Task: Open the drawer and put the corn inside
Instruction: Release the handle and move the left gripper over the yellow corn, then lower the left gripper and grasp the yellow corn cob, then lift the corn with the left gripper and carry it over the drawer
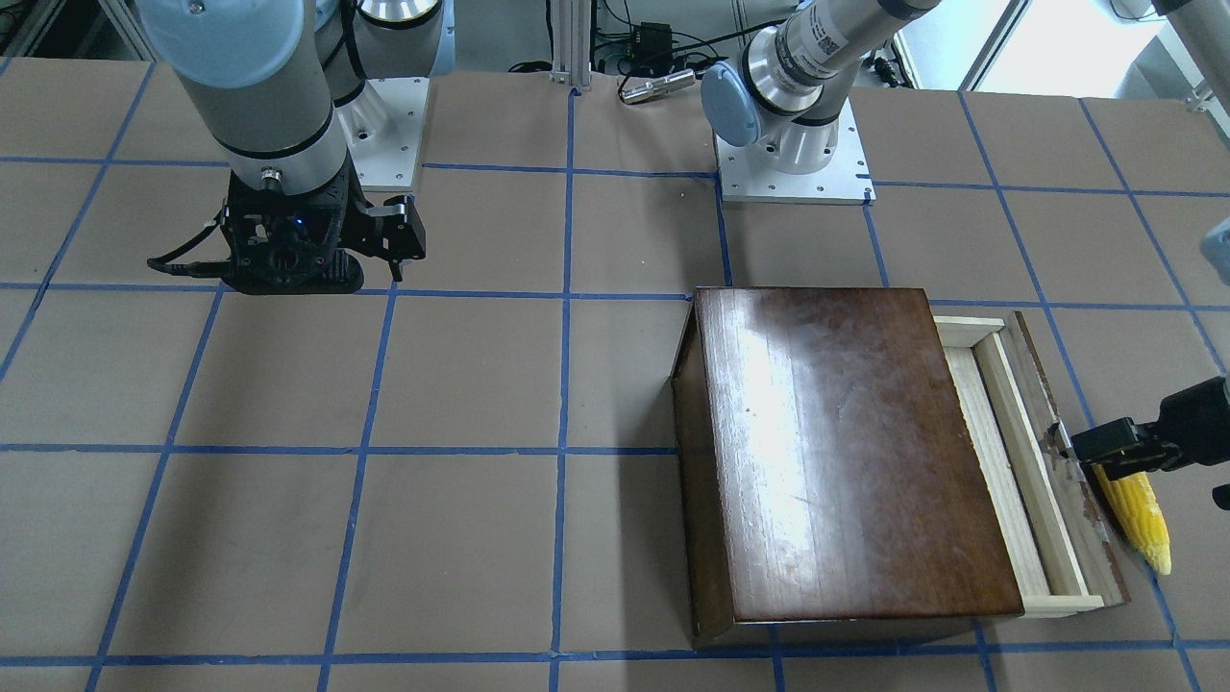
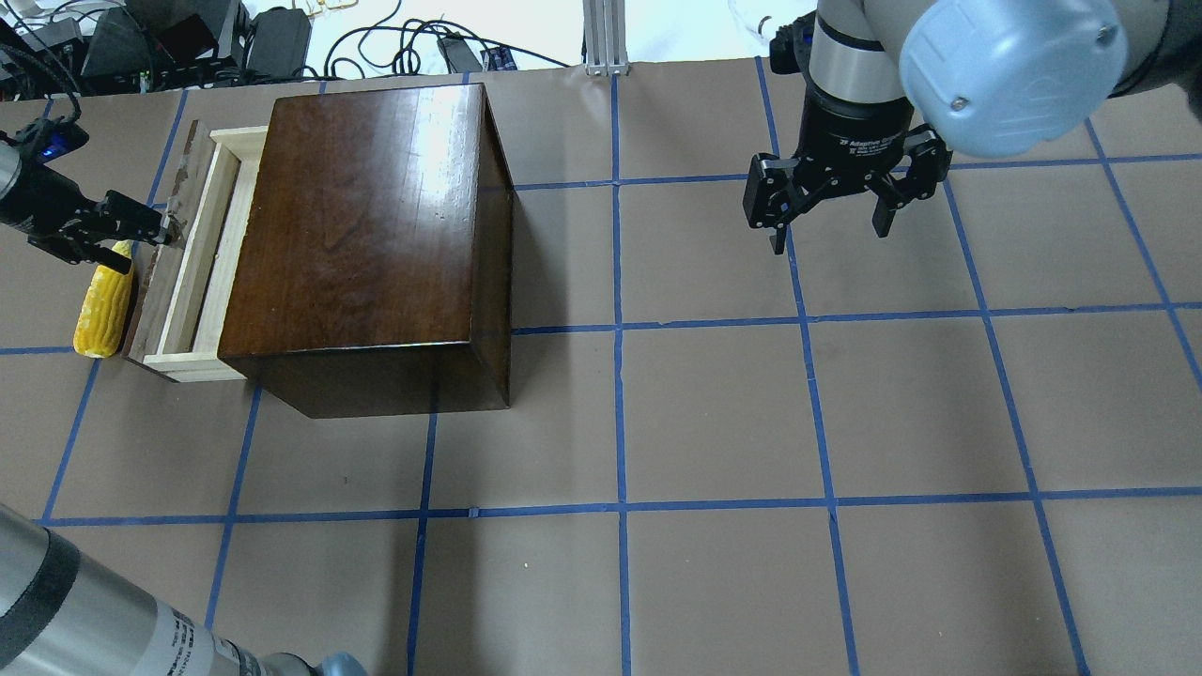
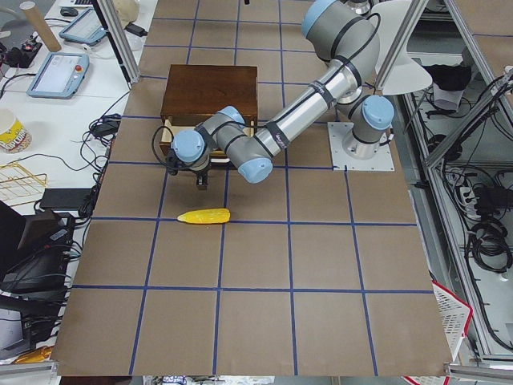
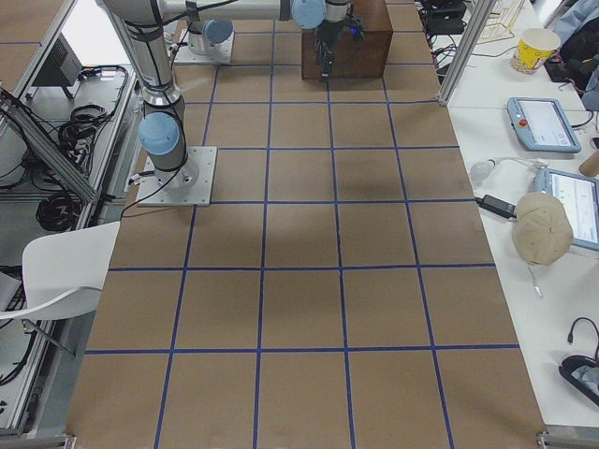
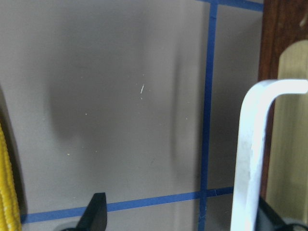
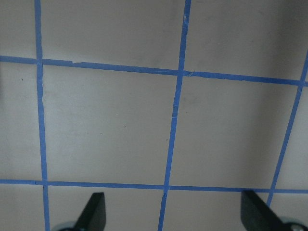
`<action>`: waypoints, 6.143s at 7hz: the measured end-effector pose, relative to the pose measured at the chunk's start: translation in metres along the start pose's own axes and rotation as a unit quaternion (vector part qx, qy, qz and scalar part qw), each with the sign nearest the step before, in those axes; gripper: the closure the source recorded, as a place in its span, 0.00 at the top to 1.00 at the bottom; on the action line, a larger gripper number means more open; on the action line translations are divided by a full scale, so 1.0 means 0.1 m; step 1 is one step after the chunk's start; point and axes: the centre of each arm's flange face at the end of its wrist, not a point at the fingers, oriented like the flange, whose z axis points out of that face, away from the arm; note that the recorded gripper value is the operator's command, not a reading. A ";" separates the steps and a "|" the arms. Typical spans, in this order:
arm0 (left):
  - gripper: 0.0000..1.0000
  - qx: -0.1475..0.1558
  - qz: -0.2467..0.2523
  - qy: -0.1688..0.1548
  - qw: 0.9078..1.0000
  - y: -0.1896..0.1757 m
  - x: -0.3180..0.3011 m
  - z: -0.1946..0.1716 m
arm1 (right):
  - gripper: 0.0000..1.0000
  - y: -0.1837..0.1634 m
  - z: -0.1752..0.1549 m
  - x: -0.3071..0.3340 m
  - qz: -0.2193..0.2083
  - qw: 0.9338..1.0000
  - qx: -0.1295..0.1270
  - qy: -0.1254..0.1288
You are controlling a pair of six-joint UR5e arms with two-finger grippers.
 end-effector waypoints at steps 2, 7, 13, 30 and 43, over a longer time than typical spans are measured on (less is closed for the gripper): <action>1.00 0.000 0.001 -0.007 1.000 0.00 -0.04 -0.04 | 1.00 0.00 0.00 0.00 0.000 1.000 0.000 0.000; 1.00 0.001 -0.011 -0.011 1.000 0.07 -0.20 -0.11 | 1.00 0.00 0.00 0.00 0.000 1.000 0.000 0.000; 1.00 0.035 -0.008 -0.056 0.998 0.06 -0.20 -0.72 | 1.00 0.00 0.00 0.00 0.000 1.000 0.000 0.000; 0.00 -0.008 -0.054 -0.119 0.991 -0.04 -1.08 0.44 | 1.00 0.00 0.00 0.00 0.000 1.000 0.000 0.000; 0.00 -0.008 -0.006 -0.140 0.990 -0.16 1.62 -1.10 | 1.00 0.00 0.00 0.00 0.000 1.000 0.000 0.000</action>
